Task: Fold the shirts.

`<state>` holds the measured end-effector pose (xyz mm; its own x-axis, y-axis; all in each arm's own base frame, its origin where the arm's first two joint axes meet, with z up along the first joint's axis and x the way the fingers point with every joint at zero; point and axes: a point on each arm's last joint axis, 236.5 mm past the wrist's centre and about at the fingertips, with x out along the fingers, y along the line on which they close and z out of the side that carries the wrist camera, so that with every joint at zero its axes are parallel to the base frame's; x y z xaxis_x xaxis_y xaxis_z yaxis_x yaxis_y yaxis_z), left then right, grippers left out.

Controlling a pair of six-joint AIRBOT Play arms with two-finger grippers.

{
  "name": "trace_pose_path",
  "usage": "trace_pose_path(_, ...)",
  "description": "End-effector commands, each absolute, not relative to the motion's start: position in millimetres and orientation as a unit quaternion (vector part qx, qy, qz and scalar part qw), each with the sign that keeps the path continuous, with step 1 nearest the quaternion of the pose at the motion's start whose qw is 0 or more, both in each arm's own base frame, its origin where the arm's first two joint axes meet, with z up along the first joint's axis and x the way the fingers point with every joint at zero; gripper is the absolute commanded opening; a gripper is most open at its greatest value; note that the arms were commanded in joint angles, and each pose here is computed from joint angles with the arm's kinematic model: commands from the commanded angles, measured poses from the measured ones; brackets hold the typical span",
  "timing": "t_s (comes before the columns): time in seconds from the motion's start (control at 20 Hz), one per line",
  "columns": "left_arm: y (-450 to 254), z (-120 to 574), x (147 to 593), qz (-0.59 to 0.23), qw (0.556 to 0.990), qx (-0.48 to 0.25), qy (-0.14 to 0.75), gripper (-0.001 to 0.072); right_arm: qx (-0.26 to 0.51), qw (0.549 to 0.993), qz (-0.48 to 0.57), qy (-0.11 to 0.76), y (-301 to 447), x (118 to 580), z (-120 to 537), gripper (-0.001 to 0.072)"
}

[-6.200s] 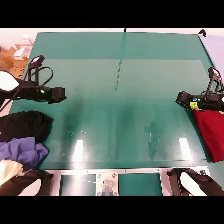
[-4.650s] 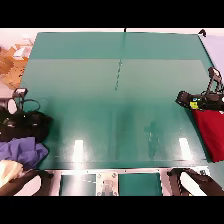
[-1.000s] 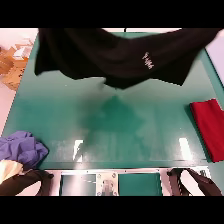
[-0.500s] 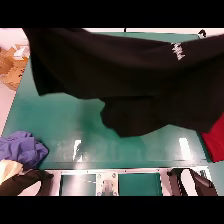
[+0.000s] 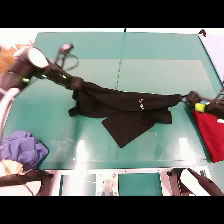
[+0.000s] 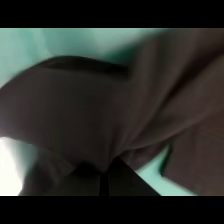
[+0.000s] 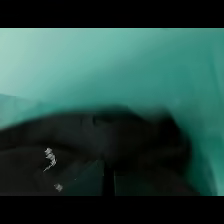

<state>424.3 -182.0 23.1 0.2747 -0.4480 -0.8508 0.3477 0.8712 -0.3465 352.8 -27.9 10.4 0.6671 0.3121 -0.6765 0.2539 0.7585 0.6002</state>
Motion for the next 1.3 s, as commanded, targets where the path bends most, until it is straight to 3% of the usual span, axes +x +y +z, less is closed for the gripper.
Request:
trace_pose_path(0.0, -197.0, -43.8, 448.5, -0.233, 0.784, -0.107, 0.565, 0.0458, 0.363, 0.814, -0.007, 0.454, -37.3, 363.7, -64.4, 0.0015)
trace_pose_path(0.05, -192.8, -41.2, 454.3, -0.224, 0.786, -0.116, 0.565, 0.0611, 0.362, 0.813, -0.002, 0.456, -40.4, 373.0, -63.9, 0.0017)
trace_pose_path(0.1, -183.7, -31.7, 458.9, -0.219, 0.786, -0.119, 0.566, 0.0595, 0.355, 0.817, 0.004, 0.454, -45.2, 380.7, -57.1, 0.0103)
trace_pose_path(0.15, -171.0, -20.6, 460.2, -0.216, 0.782, -0.117, 0.573, 0.0595, 0.340, 0.826, 0.007, 0.450, -51.9, 385.8, -47.5, 0.0252)
trace_pose_path(0.2, -152.2, -6.9, 457.9, -0.213, 0.774, -0.108, 0.587, 0.0595, 0.326, 0.831, 0.017, 0.451, -57.0, 389.1, -35.9, 0.0331)
trace_pose_path(0.5, -64.2, 35.9, 400.5, -0.194, 0.696, -0.132, 0.679, 0.0596, 0.357, 0.806, 0.016, 0.472, -84.6, 350.7, -8.3, 0.0329)
trace_pose_path(0.8, -65.9, -39.9, 322.2, -0.207, 0.636, -0.171, 0.724, 0.0596, 0.413, 0.765, -0.047, 0.492, -99.1, 296.9, -50.8, 0.0329)
trace_pose_path(0.9, -81.3, -63.6, 319.1, -0.220, 0.643, -0.201, 0.706, 0.0596, 0.421, 0.752, -0.046, 0.505, -88.0, 286.8, -65.9, 0.0337)
trace_pose_path(1.0, -84.3, -85.7, 323.4, -0.211, 0.664, -0.212, 0.685, 0.0596, 0.427, 0.738, -0.040, 0.521, -73.6, 278.4, -78.8, 0.0409)
trace_pose_path(1.25, -99.8, -110.4, 348.0, -0.197, 0.721, -0.189, 0.637, 0.0595, 0.418, 0.727, -0.029, 0.544, -55.4, 280.5, -97.9, 0.0407)
